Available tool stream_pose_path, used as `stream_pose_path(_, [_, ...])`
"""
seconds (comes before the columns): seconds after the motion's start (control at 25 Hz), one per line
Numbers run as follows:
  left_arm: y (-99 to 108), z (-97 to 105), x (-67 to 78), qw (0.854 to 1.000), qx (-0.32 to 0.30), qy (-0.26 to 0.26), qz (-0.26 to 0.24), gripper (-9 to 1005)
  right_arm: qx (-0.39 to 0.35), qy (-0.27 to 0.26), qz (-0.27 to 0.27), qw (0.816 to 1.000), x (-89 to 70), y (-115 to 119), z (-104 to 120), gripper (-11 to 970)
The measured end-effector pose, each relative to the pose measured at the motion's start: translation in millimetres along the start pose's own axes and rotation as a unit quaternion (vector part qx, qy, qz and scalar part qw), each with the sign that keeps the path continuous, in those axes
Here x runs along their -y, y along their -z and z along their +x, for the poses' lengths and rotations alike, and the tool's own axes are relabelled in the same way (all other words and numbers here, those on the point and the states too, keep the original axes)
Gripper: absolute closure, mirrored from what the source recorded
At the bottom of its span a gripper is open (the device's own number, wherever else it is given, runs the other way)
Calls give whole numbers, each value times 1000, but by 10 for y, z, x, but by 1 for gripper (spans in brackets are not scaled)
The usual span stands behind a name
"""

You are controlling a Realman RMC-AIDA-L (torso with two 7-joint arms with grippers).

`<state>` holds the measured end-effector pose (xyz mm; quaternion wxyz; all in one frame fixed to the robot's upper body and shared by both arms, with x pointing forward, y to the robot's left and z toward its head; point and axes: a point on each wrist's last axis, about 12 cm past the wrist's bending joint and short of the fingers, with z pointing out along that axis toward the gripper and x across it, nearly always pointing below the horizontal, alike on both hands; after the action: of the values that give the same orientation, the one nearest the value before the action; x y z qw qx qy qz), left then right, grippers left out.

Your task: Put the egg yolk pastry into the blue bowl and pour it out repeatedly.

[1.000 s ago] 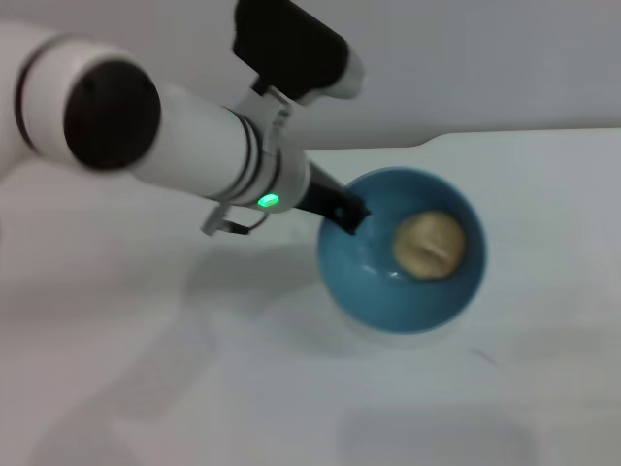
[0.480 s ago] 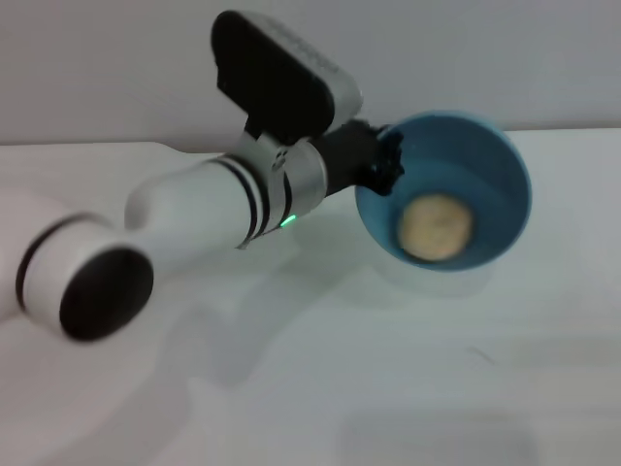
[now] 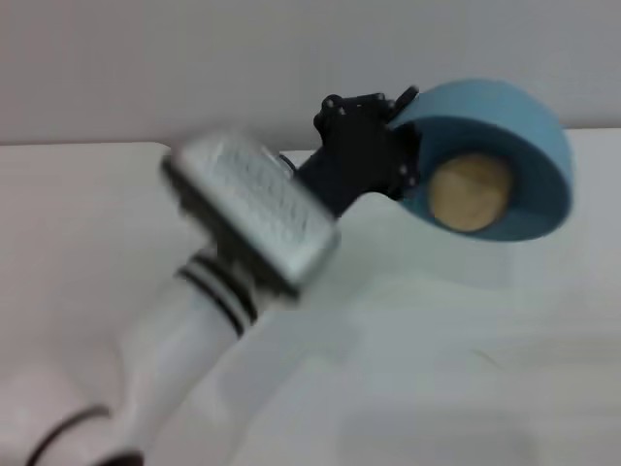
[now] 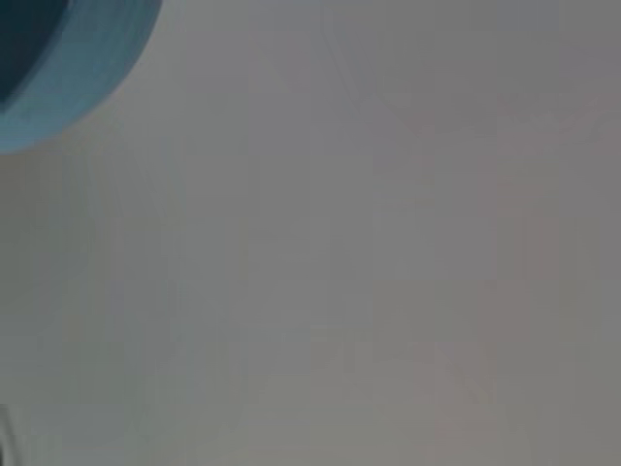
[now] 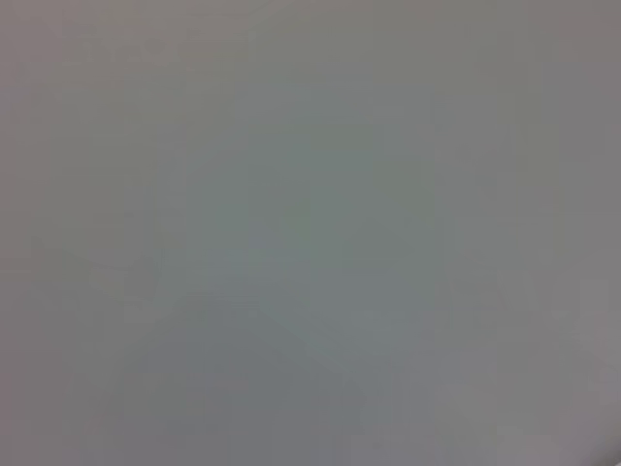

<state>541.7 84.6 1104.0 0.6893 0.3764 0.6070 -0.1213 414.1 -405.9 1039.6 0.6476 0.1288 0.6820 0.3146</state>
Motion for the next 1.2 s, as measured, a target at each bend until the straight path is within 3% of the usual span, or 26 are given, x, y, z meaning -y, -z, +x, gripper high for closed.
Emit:
stream_pose_path(0.08, [207, -74, 170, 992, 111, -56, -30, 990, 2, -1, 2, 1000, 3, 6, -1, 508])
stream_pose_path(0.12, [233, -101, 190, 989, 128, -65, -38, 990, 3, -2, 2, 1000, 3, 8, 2, 508])
stream_pose_path(0.48, [325, -256, 163, 969, 196, -108, -109, 988, 3, -4, -2, 1000, -3, -22, 5, 508])
stream_pose_path(0.92, [289, -207, 107, 971, 182, -105, -114, 986, 2, -4, -4, 1000, -8, -50, 4, 509])
stream_pose_path(1.12, [213, -171, -113, 976, 137, -66, -157, 985, -15, -3, -21, 1000, -46, -135, 39, 509])
stream_pose_path(1.16, [156, -159, -270, 979, 101, -35, -175, 985, -21, -3, -25, 999, -56, -160, 50, 509])
stream_pose_path(1.2, [156, -159, -270, 979, 101, -35, -175, 985, -28, -2, -30, 999, -67, -189, 64, 509])
